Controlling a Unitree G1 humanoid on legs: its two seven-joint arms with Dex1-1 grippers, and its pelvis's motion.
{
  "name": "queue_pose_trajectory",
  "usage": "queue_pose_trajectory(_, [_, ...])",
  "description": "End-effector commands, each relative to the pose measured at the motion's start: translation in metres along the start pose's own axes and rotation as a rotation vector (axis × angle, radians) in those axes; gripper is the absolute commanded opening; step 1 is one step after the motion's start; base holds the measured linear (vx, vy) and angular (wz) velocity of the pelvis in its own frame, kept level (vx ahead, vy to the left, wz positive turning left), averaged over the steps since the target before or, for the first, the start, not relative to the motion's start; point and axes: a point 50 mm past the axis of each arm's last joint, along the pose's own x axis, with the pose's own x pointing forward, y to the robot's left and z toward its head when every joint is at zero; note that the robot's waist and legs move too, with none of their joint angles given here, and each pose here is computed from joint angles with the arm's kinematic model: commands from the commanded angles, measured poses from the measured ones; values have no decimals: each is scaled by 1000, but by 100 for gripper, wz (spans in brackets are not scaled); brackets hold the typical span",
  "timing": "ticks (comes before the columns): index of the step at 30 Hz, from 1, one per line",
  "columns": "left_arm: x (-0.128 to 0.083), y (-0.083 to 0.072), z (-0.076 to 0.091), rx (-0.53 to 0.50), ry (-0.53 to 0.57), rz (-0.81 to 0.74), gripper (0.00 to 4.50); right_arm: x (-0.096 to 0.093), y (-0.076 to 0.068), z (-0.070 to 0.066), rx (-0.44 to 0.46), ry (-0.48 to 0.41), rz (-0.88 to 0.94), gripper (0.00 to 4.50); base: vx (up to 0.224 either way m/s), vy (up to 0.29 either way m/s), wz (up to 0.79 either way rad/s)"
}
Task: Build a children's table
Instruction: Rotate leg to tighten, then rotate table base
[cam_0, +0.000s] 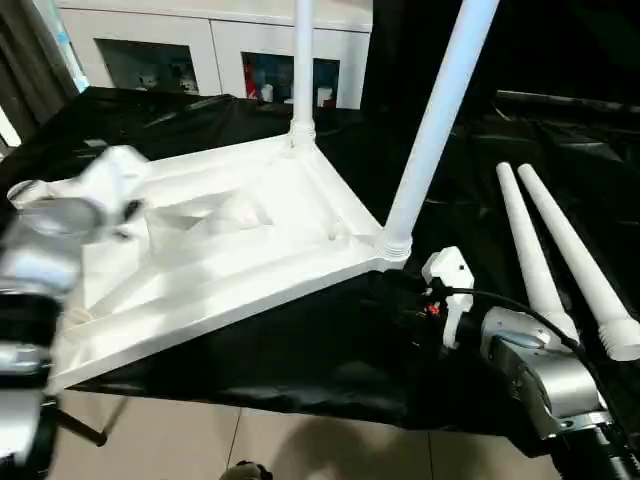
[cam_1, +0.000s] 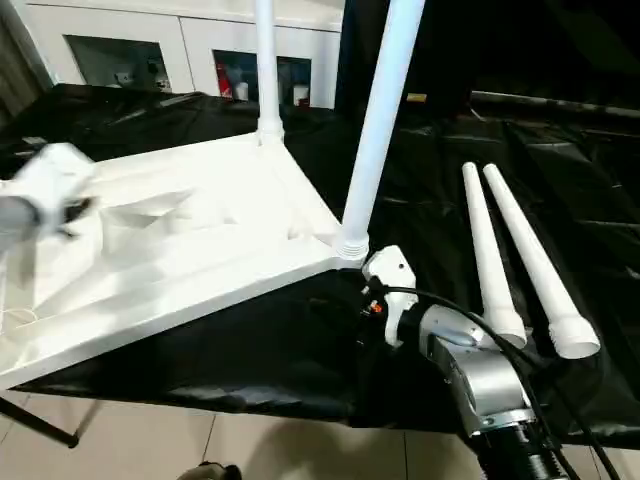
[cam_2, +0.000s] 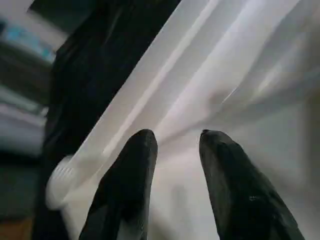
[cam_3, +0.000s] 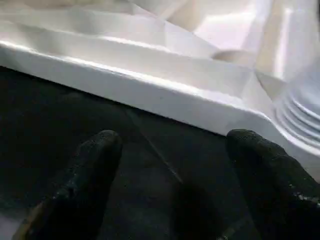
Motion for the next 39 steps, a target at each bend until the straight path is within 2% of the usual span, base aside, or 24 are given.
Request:
queue_pose_trajectory(1, [-1, -1, -7, 32, 37, -8, 173, 3, -5, -3, -10, 39, -48, 373, 0, 0, 0])
queue_pose_trajectory(3, [0, -4, -12, 42, 55, -25, 173, 5, -7, -4, -6, 43, -65, 373, 0, 0, 0])
queue_pose_trajectory(6, [7, -21, -31, 41, 110, -84, 173, 15, -15, -6, -8, 67, -194, 373, 0, 0, 0])
queue_pose_trajectory(8, [9, -27, -36, 43, 130, -108, 173, 19, -17, -8, 10, 70, -228, 373, 0, 0, 0])
queue_pose_trajectory(9, [9, -30, -39, 45, 141, -125, 177, 22, -16, -8, 22, 65, -235, 354, 0, 0, 0])
queue_pose_trajectory(10, [10, -33, -42, 44, 156, -143, 156, 26, -14, -8, 38, 60, -240, 335, 0, 0, 0])
queue_pose_trajectory(12, [10, -36, -47, 65, 173, -169, 137, 32, -11, -8, 52, 57, -235, 332, 0, 0, 0])
queue_pose_trajectory(14, [11, -40, -50, 49, 177, -191, 135, 40, -6, -7, 55, 51, -228, 306, 0, 0, 0])
queue_pose_trajectory(17, [13, -48, -52, 44, 170, -251, 100, 51, -4, -7, 55, 50, -240, 285, 0, 0, 0])
queue_pose_trajectory(19, [14, -51, -52, 45, 165, -276, 93, 56, -4, -6, 57, 49, -253, 262, 0, 0, 0])
queue_pose_trajectory(21, [14, -59, -47, 29, 136, -345, 87, 63, -6, -6, 56, 54, -275, 253, 0, 0, 0])
queue_pose_trajectory(23, [12, -68, -39, 1, 97, -430, 50, 70, -8, -5, 56, 62, -288, 219, 0, 0, 0])
queue_pose_trajectory(26, [11, -73, -34, 12, 63, -491, 40, 74, -10, -5, 52, 70, -295, 207, 0, 0, 0])
queue_pose_trajectory(27, [9, -76, -31, 21, 48, -532, 12, 77, -10, -3, 52, 72, -296, 187, 0, 0, 0])
queue_pose_trajectory(32, [1, -87, -23, 36, 1, -675, 0, 84, -11, -1, 50, 77, -290, 150, 0, 0, 0])
queue_pose_trajectory(34, [-12, -103, -12, 54, -86, -846, 0, 89, -8, -1, 48, 76, -278, 134, 0, 0, 0])
queue_pose_trajectory(35, [-14, -106, -10, 53, -99, -869, 0, 90, -8, -1, 48, 76, -276, 126, 0, 0, 0])
queue_pose_trajectory(36, [-20, -116, -2, 50, -157, -950, 0, 91, -7, 0, 47, 74, -271, 126, 0, 0, 0])
queue_pose_trajectory(37, [-23, -124, 4, 43, -190, -998, 0, 92, -7, 1, 46, 74, -266, 107, 0, 0, 0])
queue_pose_trajectory(39, [-25, -128, 6, 40, -204, -1018, 0, 92, -7, 1, 45, 74, -264, 90, 0, 0, 0])
